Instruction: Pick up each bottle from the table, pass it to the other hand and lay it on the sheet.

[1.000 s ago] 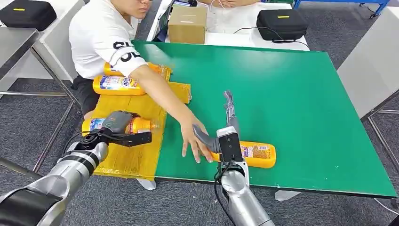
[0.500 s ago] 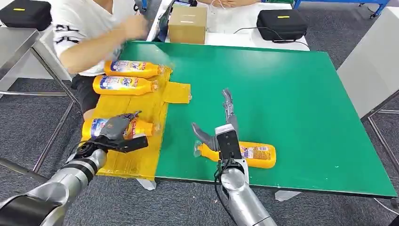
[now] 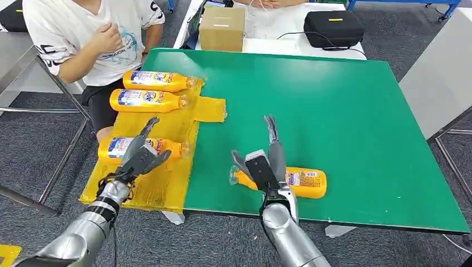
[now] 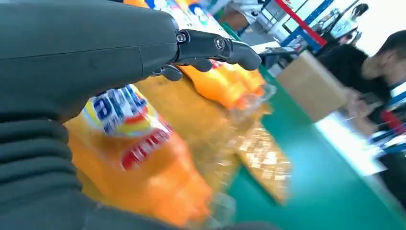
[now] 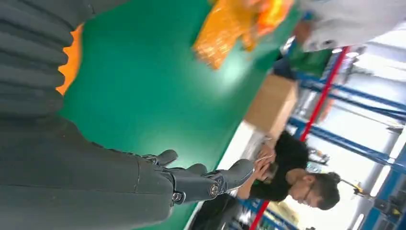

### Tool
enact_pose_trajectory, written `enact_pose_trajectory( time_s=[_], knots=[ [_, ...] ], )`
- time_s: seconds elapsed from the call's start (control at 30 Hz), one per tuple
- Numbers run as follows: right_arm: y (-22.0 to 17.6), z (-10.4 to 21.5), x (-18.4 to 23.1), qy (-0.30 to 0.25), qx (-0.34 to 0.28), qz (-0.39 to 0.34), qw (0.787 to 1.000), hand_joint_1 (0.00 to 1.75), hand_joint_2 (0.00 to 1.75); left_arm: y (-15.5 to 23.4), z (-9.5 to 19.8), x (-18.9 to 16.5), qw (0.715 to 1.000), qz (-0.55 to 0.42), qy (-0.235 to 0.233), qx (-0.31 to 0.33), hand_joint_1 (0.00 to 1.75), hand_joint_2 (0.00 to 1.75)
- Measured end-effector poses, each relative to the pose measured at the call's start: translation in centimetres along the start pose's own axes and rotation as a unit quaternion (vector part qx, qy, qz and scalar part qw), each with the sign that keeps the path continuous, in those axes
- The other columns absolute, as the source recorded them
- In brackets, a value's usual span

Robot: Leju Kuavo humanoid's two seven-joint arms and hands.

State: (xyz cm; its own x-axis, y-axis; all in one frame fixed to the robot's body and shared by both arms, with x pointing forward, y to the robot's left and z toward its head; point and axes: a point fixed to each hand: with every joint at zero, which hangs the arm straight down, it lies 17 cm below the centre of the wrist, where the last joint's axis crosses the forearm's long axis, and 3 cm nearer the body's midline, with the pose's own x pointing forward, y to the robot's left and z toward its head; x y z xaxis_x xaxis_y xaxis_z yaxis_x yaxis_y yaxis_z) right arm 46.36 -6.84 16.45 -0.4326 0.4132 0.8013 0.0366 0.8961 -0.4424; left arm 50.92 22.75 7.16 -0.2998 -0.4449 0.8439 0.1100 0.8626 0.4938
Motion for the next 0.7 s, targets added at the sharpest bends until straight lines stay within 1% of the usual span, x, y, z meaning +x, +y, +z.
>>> enact_pose_trajectory(
  time_s=[0.1, 0.17, 0.3, 0.47, 0.7],
  knots=[
    [0.6, 1.7, -1.5, 0.011, 0.019, 0.054, 0.998, 0.00, 1.75, 0.1, -0.1, 1.4, 0.998, 0.054, -0.011, 0.023, 0.00, 0.00],
    [0.9, 2.8, -2.4, 0.020, 0.027, 0.069, 0.997, 0.00, 1.75, 0.5, -0.2, 1.9, 0.997, 0.068, -0.016, 0.034, 0.00, 0.00],
    [0.9, 4.7, -3.6, 0.032, 0.038, 0.118, 0.992, 0.00, 1.75, 1.0, -0.6, 2.6, 0.990, 0.128, -0.018, 0.054, 0.00, 0.00],
    [0.1, 6.4, -4.8, 0.045, 0.036, 0.141, 0.988, 0.00, 1.75, 1.5, -0.8, 2.9, 0.985, 0.153, -0.016, 0.077, 0.00, 0.00],
    [-1.6, 8.3, -7.5, 0.070, 0.046, 0.197, 0.977, 0.00, 1.75, 0.6, -1.4, 4.0, 0.978, 0.193, -0.022, 0.072, 0.00, 0.00]
  ],
)
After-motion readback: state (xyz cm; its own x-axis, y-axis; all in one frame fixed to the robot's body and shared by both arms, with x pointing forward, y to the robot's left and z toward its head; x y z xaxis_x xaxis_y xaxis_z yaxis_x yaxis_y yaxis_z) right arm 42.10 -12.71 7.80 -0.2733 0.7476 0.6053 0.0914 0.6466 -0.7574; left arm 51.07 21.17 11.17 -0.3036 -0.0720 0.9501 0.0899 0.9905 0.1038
